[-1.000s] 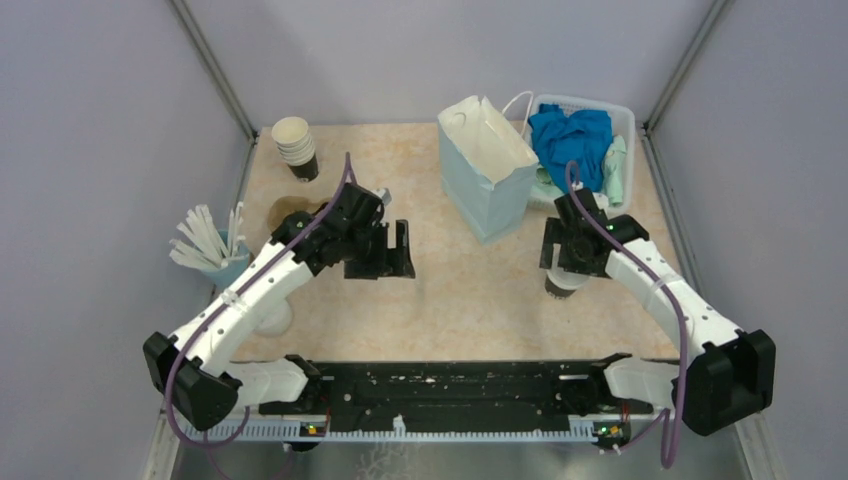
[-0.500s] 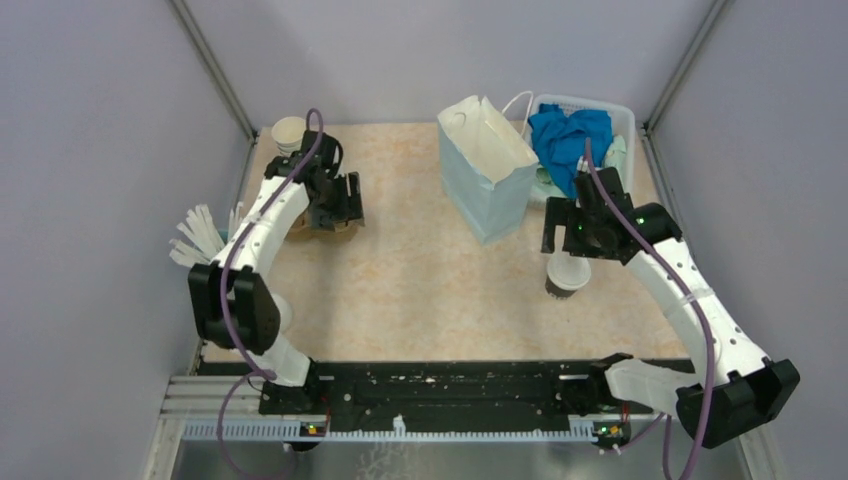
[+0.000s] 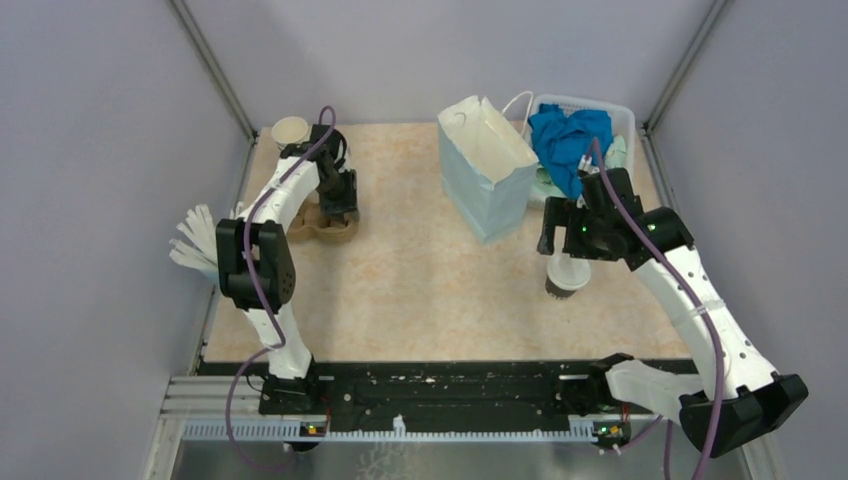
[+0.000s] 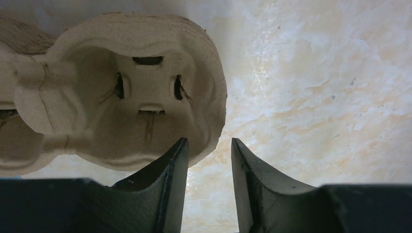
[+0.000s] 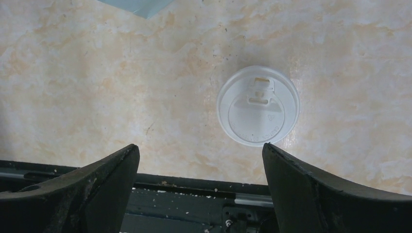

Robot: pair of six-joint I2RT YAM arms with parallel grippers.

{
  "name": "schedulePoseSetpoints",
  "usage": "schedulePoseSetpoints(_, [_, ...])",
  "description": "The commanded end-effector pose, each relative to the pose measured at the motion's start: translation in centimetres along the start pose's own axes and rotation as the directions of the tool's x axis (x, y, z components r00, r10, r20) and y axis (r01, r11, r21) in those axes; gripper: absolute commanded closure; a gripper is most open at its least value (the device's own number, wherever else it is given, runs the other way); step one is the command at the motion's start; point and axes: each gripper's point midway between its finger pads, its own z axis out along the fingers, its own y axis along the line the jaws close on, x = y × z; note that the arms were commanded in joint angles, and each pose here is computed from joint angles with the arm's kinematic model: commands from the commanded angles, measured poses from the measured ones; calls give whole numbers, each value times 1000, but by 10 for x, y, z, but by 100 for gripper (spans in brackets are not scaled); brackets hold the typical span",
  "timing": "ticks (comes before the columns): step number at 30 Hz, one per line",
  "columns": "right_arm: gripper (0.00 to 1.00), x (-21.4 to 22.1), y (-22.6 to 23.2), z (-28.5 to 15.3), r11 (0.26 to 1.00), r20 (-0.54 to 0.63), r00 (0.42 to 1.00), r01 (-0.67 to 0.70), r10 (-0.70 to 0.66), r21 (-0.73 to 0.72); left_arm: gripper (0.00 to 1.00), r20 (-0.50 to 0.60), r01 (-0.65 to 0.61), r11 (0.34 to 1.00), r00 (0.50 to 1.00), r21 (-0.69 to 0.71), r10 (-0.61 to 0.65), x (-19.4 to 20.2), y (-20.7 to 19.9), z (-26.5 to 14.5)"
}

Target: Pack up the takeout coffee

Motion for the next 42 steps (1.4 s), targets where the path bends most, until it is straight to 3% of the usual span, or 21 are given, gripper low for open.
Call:
schedulePoseSetpoints(1, [4, -3, 5, 3, 999, 18, 1000, 5, -4, -31, 57, 65, -38, 999, 997, 19, 36, -26, -3, -4])
schedulePoseSetpoints(12, [4, -5, 11, 9, 999, 12, 1000, 4, -4, -52, 61, 46, -33, 998, 998, 44, 31, -30, -6, 6])
schedulePoseSetpoints(24, [5, -1, 11, 5, 998, 6, 1000, -10, 11, -63, 77, 73, -25, 998, 997, 57, 21, -37, -9, -11])
schedulePoseSetpoints(35, [7, 1, 13, -3, 996, 15, 1000, -12, 13, -85, 100, 168, -22, 999, 985, -47, 30, -47, 6, -61])
schedulePoseSetpoints(42, [8, 2, 15, -9, 994, 10, 1000, 18, -17, -104, 100, 272, -3, 994, 962, -106, 32, -54, 14, -112])
